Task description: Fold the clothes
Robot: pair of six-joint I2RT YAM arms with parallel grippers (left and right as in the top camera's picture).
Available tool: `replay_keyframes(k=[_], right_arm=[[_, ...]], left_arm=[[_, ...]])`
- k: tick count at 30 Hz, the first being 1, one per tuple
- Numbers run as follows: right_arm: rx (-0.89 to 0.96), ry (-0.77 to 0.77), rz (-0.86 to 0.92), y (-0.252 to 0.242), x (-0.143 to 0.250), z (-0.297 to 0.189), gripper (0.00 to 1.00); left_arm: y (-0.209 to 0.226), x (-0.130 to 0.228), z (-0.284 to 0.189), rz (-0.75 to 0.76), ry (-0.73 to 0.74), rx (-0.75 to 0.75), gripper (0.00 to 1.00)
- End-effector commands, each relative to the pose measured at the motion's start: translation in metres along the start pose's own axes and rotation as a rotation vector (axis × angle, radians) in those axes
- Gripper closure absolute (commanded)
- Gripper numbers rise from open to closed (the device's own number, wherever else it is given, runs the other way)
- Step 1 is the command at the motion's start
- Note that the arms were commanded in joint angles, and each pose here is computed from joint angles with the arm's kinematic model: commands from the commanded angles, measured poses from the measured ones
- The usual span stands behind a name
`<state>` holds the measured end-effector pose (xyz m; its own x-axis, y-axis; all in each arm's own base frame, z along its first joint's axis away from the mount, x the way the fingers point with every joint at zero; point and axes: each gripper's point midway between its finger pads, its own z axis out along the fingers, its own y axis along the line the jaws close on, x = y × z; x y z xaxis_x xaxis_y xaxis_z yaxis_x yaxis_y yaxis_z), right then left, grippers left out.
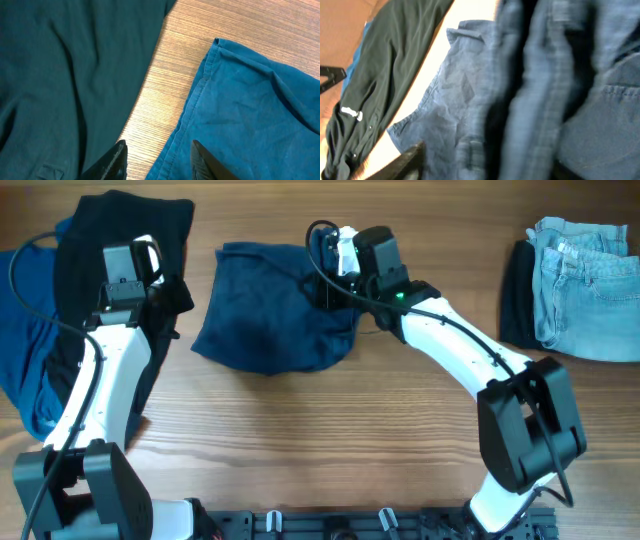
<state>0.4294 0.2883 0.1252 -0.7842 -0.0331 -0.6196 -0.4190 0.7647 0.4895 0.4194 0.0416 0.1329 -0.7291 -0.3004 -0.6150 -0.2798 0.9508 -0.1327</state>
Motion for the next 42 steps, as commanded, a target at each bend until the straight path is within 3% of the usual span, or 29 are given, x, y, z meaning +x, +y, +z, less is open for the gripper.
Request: replay_keyframes(k=[1,2,8,13,19,25,32,38,42], right_arm=[[-0.014,-0.02,-0.043,0.016,-0.004,-0.002,0.92],[-0.023,-0.029,-0.033,0.022,-0.005,-0.001,0.96],[-0.075,-0.127,-0.049,0.079,-0.01,0.014,0.95],[-0.056,-0.205,-0.046,0.12,0.009,0.047,0.96],[-0.09,-0.311,-0.024,0.141,0.023,0.084,0.96],[-0.042,-0.314,0.017,0.114,-0.005,0.059,0.96],[0.011,-0.212,0.03,0.05,-0.047,-0.034,0.96],[0.01,-0.018,0.159,-0.013,-0.022,-0.07,0.96],[0.049,0.022,0.224,-0.063,-0.016,-0.095,0.96]], left_arm=[[0.001,-0.005,-0.008,-0.005,-0.023,-0.003,0.6],[0.001,-0.005,-0.008,-0.005,-0.023,-0.003,0.61],[0.001,-0.005,-0.008,-0.005,-0.023,-0.003,0.66],[0.001,-0.005,-0.008,-0.005,-0.02,-0.004,0.76],[0.003,0.0,-0.01,-0.004,-0.003,-0.008,0.77],[0.004,0.005,-0.01,-0.001,0.02,-0.013,0.78],[0.005,0.016,-0.01,0.0,0.062,-0.018,0.82],[0.002,0.019,-0.01,0.0,0.078,0.003,0.89],[-0.006,0.03,0.0,0.016,0.119,0.016,0.93]])
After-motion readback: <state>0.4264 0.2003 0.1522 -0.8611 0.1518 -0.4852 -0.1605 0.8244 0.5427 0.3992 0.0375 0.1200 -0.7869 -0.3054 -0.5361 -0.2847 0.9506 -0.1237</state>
